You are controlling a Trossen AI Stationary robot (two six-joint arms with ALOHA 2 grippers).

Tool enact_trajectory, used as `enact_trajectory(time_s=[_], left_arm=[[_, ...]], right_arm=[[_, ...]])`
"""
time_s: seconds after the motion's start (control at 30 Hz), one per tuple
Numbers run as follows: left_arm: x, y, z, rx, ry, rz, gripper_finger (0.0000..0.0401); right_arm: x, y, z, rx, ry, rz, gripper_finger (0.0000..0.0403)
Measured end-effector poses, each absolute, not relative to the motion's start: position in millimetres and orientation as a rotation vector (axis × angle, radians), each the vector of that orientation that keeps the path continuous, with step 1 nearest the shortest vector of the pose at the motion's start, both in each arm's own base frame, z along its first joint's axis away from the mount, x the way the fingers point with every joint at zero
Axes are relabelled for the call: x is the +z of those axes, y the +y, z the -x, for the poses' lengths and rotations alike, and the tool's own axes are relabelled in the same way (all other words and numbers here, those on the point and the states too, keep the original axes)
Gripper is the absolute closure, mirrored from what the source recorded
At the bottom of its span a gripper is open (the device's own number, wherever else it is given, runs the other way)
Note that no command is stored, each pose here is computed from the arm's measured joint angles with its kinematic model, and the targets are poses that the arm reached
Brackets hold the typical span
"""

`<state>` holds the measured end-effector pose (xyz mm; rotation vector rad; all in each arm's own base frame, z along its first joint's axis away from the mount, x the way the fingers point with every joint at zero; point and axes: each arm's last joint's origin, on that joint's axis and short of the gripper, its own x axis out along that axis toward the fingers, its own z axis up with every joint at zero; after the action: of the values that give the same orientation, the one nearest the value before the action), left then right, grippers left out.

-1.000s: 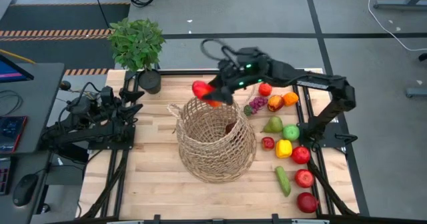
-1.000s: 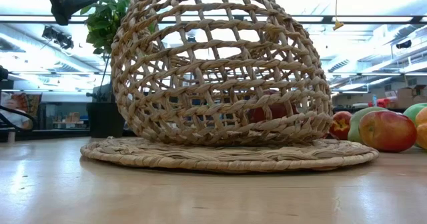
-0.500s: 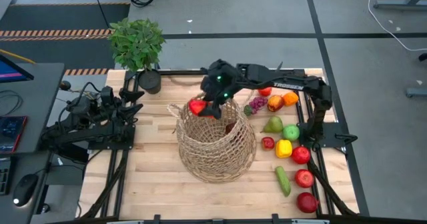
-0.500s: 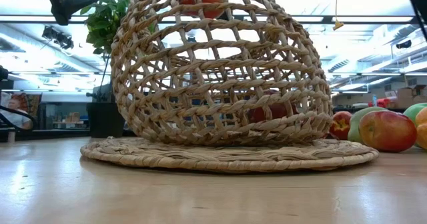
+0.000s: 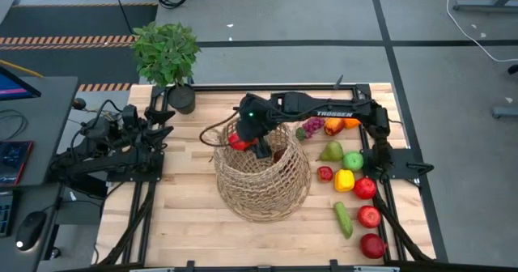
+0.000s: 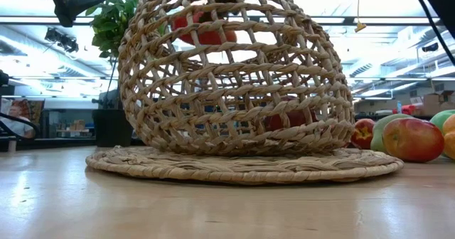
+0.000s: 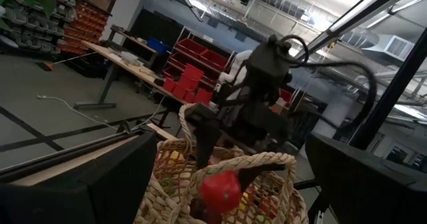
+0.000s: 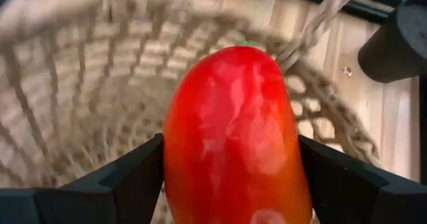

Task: Build produce basket
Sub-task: Put the yellow mango into the brown basket, then put the top red apple into the brown basket

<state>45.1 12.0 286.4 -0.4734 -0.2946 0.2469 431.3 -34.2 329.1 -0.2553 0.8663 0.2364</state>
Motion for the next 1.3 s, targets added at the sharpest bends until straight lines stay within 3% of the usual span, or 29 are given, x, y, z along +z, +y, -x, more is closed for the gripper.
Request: enact_trajectory(time_s=[0.2, 0.53, 0.9, 1.3], left_arm=[[286.5, 12.0, -45.1, 0.247, -0.296, 0.473, 0.0011], [286.8, 12.0, -45.0, 0.246, -0.299, 0.473, 0.0011], [286.7, 12.0, -45.0, 0.246, -0.297, 0.474, 0.0011], [286.4, 12.0, -45.1, 0.247, -0.295, 0.473, 0.0011]], right_arm=[[307.0, -31.5, -437.5, 0.300, 0.932, 0.349, 0.0082], [271.2, -17.1, -438.1, 0.369, 1.084, 0.330, 0.0082], [257.2, -15.3, -434.7, 0.331, 1.158, 0.235, 0.0080], [268.0, -18.0, -426.6, 0.229, 1.199, 0.247, 0.0007]])
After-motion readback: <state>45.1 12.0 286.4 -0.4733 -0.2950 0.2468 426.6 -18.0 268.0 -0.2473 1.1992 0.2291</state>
